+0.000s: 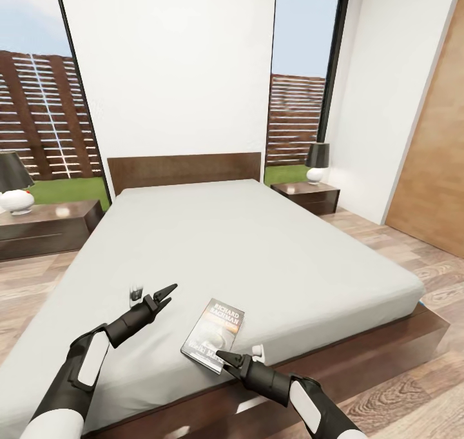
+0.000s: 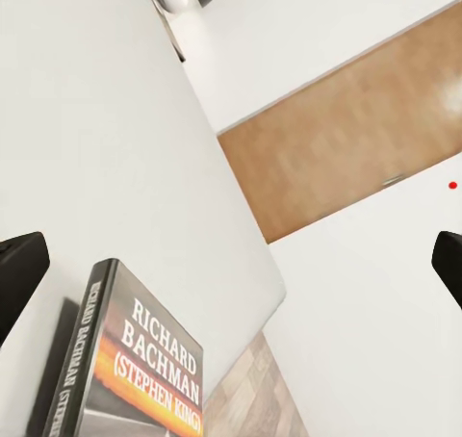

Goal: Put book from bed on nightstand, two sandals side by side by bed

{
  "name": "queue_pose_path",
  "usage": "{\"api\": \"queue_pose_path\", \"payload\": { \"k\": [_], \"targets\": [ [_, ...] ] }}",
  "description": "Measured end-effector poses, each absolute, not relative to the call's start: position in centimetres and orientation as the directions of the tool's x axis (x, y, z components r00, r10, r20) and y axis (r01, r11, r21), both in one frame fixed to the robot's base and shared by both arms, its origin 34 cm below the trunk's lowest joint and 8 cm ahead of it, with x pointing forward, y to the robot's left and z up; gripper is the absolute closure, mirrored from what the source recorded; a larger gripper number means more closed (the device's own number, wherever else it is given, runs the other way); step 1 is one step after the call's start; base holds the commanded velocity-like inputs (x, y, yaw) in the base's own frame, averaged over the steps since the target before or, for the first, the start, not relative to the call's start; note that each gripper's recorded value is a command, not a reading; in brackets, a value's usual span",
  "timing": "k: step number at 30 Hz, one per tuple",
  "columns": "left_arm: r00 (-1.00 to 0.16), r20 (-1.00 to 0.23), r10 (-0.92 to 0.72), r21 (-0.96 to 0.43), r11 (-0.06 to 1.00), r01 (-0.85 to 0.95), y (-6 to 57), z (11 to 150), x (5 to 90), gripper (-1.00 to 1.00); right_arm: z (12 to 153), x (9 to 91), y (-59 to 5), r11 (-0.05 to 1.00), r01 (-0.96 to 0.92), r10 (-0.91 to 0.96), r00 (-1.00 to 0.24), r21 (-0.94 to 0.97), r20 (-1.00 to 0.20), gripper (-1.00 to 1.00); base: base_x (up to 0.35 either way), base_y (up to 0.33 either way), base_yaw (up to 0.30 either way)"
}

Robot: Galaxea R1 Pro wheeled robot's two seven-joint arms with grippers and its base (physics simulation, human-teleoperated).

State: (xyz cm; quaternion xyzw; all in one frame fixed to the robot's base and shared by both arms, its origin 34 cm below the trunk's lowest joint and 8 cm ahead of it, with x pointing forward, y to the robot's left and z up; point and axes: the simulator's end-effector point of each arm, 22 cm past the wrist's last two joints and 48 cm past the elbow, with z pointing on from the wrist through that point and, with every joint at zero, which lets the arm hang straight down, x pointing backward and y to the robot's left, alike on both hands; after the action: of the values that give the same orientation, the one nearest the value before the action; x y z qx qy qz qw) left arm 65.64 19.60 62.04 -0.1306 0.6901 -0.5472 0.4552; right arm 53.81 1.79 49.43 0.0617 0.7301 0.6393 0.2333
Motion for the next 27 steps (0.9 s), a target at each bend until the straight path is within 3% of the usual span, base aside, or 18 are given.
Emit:
{"api": "queue_pose_path", "payload": {
  "k": [27],
  "targets": [
    [-0.552,-0.485,-0.679,-0.874,0.367,0.317,19.61,62.02,65.64,-1.00,49.43,53.81,1.80,0.175,-0.208,0.388,-0.884,0.962,-0.262,-1.00,0.025,0.017,0.000]
  ]
}}
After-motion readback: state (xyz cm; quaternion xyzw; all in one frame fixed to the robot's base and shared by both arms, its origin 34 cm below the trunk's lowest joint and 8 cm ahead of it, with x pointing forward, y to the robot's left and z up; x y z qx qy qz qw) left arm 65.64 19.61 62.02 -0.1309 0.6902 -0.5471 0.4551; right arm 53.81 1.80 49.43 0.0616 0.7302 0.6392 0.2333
